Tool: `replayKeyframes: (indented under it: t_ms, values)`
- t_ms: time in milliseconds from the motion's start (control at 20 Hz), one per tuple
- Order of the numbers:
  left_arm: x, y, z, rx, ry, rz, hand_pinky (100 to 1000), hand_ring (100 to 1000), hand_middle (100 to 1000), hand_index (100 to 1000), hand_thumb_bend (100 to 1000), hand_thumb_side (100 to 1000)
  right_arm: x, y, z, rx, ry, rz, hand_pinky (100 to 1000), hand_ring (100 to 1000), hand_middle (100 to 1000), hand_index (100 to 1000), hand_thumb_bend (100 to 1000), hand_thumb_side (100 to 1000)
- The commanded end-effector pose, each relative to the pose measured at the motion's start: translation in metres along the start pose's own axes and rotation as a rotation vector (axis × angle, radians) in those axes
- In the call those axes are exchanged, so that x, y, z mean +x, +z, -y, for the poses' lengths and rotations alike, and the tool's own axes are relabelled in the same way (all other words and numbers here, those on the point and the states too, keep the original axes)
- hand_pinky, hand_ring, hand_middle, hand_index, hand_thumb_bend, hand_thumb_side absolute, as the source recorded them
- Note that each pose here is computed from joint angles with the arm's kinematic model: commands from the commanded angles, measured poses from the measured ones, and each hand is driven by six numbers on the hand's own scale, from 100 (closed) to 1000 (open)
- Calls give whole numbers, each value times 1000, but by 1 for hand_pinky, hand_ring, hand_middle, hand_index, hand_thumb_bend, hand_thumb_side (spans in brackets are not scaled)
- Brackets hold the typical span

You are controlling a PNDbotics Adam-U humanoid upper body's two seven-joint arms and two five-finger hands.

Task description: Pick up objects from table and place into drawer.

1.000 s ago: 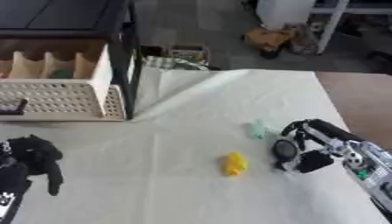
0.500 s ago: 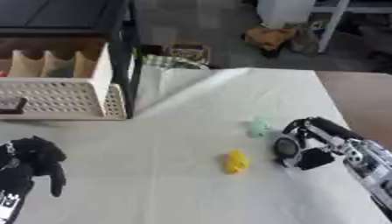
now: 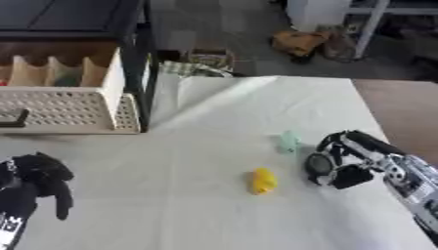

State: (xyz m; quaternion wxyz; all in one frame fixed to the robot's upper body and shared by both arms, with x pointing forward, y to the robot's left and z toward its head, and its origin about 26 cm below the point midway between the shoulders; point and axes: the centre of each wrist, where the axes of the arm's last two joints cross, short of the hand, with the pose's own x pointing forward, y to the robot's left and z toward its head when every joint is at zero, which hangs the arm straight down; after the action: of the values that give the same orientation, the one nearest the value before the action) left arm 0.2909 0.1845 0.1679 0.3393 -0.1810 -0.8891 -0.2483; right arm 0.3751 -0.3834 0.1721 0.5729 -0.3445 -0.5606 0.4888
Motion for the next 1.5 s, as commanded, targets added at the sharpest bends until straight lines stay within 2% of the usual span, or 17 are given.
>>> replayKeyframes:
  t_ms: [50, 450, 1200, 1250, 1500]
  values:
    - [5, -4, 1, -5, -2, 20, 297, 442, 576, 743, 100, 453, -9, 3, 4, 10, 20, -37, 682, 692, 328, 741, 479, 284]
    - [4, -4, 1, -4, 3, 20, 294, 443, 575, 742, 100, 455, -9, 3, 2, 14, 10, -32, 545, 604, 328, 732, 466, 249]
    - [5, -5, 2, -2, 6, 14, 294, 444, 576, 740, 100, 455, -7, 2, 4, -10, 18, -26, 511, 596, 308, 717, 403, 199]
    - [5, -5, 2, -2, 6, 14, 295, 444, 576, 738, 100, 457, -7, 2, 4, -10, 18, -26, 488, 585, 305, 708, 385, 187]
    - [5, -6, 2, 0, 8, 16, 295, 444, 576, 737, 100, 458, -7, 2, 4, -3, 21, -27, 479, 579, 317, 710, 412, 203]
